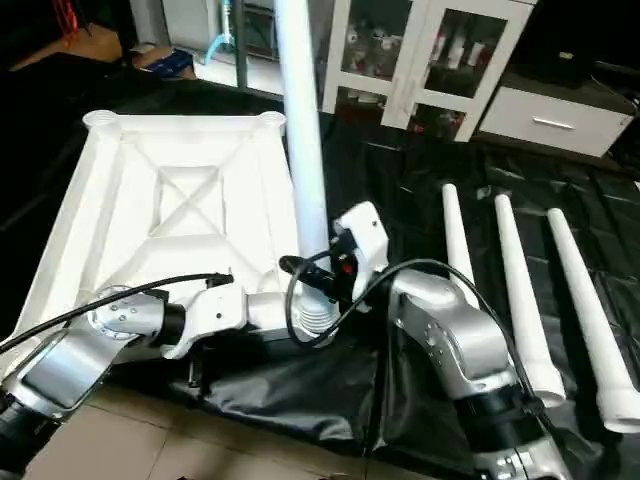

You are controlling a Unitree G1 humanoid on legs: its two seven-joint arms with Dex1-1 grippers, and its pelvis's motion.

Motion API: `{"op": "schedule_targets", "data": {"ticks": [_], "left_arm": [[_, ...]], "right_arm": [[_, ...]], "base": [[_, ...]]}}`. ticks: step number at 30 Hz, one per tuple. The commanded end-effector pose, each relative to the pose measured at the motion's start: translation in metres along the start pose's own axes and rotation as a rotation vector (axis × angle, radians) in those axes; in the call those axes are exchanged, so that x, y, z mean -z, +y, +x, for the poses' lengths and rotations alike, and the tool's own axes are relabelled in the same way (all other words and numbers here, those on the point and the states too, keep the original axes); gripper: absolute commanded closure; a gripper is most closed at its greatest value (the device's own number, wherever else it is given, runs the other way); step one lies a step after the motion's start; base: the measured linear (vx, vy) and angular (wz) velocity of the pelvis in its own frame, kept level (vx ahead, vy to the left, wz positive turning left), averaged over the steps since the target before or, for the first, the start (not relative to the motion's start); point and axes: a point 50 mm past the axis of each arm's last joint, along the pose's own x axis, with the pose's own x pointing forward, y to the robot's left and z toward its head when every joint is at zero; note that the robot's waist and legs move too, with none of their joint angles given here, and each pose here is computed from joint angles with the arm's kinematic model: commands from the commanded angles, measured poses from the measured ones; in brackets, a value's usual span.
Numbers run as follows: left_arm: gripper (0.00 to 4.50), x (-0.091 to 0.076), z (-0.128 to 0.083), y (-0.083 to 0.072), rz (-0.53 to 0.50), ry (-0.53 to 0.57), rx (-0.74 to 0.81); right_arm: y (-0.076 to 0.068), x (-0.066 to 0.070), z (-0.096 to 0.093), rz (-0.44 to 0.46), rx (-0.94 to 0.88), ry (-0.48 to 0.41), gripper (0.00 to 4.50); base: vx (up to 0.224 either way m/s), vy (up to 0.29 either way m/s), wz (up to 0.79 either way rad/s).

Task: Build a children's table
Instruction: Insert table leg to table base

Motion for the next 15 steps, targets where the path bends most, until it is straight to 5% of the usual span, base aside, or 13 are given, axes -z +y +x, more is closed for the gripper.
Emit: {"op": "schedule_targets", "data": {"ticks": [1, 6, 15], "left_arm": [[4.49, 0.008, 0.010, -0.014, -0.025, 0.010, 0.081], [4.49, 0.008, 0.009, -0.013, -0.023, 0.010, 0.079], [4.49, 0.009, 0.008, -0.009, -0.015, 0.016, 0.062]], "right_arm": [[-0.023, 0.041, -0.021, 0.079, 0.171, 0.174, 2.64], [-0.027, 0.044, -0.030, 0.077, 0.200, 0.168, 2.64], [-0.029, 0.026, -0.043, 0.052, 0.232, 0.023, 2.64]], "base": [[0.000, 0.000, 0.00], [0.000, 0.000, 0.00], [0.000, 0.000, 0.00]]}}
